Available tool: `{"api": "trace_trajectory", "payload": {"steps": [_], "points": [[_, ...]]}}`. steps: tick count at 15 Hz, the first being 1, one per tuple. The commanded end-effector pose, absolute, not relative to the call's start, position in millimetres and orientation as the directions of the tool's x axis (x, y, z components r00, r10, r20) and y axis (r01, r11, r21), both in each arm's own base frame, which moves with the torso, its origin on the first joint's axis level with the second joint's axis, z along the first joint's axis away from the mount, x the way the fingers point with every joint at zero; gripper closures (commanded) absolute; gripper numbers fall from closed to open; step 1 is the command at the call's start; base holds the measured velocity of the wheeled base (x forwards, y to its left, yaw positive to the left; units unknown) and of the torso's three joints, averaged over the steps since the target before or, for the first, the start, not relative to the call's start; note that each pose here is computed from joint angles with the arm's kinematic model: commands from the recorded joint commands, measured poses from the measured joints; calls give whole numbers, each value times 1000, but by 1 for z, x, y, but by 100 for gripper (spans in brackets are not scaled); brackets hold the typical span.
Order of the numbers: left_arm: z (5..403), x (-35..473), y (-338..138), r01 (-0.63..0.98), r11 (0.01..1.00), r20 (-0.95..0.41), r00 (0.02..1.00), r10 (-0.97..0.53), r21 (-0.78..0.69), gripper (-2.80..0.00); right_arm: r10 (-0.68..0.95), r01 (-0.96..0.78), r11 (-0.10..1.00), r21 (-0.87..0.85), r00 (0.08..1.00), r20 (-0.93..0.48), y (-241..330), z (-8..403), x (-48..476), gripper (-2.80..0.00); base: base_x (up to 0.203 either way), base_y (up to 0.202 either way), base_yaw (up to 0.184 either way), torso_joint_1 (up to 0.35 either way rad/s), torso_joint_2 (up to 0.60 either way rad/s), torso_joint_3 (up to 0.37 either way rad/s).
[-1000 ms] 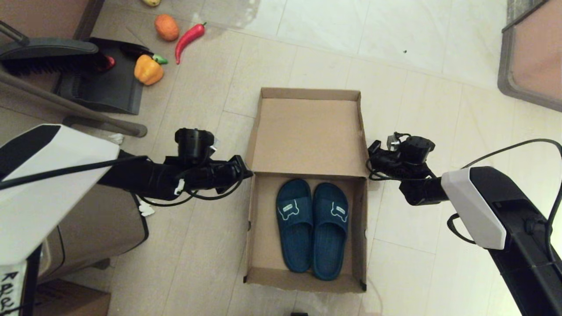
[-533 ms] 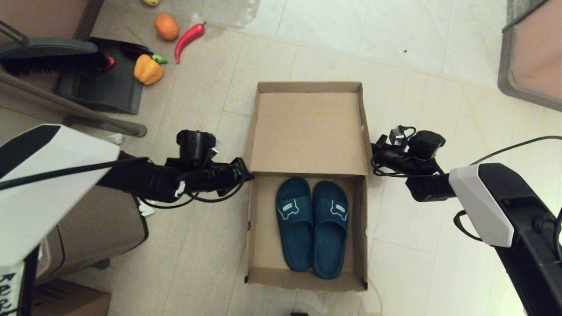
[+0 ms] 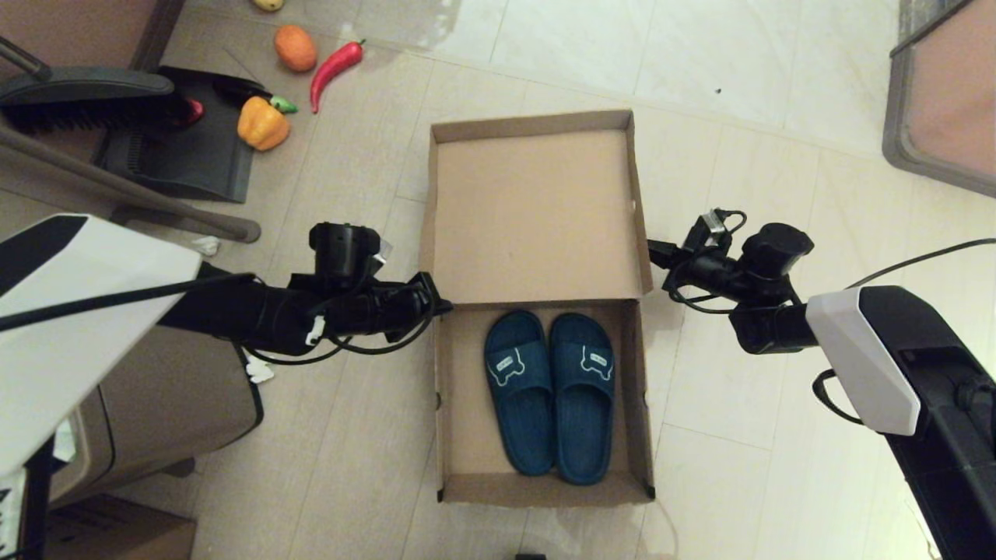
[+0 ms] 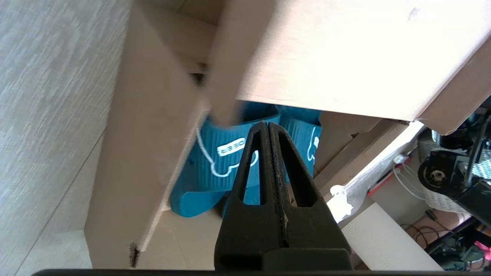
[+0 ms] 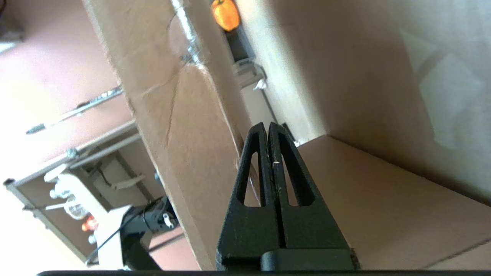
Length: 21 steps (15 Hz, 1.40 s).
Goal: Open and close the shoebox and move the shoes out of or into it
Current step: Close the shoe box
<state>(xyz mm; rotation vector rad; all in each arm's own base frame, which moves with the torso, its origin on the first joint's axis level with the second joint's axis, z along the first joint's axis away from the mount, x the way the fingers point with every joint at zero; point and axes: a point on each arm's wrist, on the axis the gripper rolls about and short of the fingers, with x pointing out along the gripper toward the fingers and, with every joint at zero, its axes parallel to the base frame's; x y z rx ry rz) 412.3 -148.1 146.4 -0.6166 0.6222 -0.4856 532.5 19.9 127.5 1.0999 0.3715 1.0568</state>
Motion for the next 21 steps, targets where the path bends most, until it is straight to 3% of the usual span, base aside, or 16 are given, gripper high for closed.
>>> {"api": "trace_trajectory", "payload": {"steps": [1,7,21], "points": [[149,411,-150,240,711,-379,711,-593,-661,0,847,-519,51,853,475,239,21,134,530,0,0,0,0,0,0,0],[150,406,-162,264,702,-376,693,-615,-661,0,869,-525,41,850,438,229,28,137,529,0,0,0,0,0,0,0],[143,407,-163,260,704,-382,690,-614,-661,0,848,-433,99,896,508,152,27,84,530,0,0,0,0,0,0,0]]}}
